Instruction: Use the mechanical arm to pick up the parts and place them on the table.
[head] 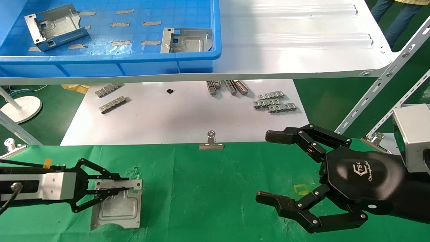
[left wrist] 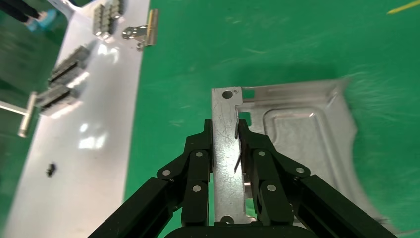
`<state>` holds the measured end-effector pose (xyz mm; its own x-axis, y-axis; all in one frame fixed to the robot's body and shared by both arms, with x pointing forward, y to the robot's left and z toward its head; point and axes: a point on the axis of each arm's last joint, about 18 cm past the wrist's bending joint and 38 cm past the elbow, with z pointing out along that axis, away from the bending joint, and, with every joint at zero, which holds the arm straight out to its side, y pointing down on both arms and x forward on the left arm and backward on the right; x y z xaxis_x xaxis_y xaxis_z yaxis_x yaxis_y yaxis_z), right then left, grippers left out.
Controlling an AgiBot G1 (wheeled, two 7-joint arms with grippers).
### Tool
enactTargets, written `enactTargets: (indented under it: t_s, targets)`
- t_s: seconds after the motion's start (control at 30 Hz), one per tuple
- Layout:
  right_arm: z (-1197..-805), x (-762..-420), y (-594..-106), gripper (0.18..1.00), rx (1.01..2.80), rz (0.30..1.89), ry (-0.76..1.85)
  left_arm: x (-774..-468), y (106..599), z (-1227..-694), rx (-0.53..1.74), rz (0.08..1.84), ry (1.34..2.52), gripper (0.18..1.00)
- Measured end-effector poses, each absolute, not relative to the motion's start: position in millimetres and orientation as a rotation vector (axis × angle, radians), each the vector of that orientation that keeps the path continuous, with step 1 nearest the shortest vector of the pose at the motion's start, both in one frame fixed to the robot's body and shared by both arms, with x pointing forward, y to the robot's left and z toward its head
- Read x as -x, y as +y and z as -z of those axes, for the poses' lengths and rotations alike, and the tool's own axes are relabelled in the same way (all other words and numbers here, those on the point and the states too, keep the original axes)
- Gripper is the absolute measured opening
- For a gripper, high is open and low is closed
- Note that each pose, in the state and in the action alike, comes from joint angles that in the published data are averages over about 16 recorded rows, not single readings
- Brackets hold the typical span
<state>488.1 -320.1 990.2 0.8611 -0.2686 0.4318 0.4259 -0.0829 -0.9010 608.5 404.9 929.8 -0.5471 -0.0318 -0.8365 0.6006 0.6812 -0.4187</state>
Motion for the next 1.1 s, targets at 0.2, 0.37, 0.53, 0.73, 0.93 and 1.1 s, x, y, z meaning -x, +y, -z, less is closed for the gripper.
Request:
enactTargets:
  t_s: [0.2, 0.37, 0.53, 0.73, 0.93, 1.1]
  targets:
    - [-990, -488, -320, 1.0, 1.551, 0.579, -0.128, -613, 404, -931, -0.433, 0.895, 1.972, 0.323]
    - [-990, -488, -320, 1.0, 1.551, 0.579, -0.128, -612, 406, -937, -0.382, 0.944, 1.958, 0.384]
    - [-990, -488, -320, 1.0, 1.551, 0.579, -0.128, -609, 407, -943, -0.298, 1.035, 1.949, 0.468]
    - [-990, -488, -320, 1.0, 1.551, 0.579, -0.128, -605, 406, -948, -0.208, 1.141, 1.934, 0.589]
    - [-990, -488, -320, 1.0, 1.551, 0.579, -0.128, -603, 405, -949, -0.178, 1.184, 1.93, 0.716]
    - [-990, -488, -320, 1.0, 1.551, 0.579, -0.128, -602, 402, -950, -0.183, 1.199, 1.924, 0.826]
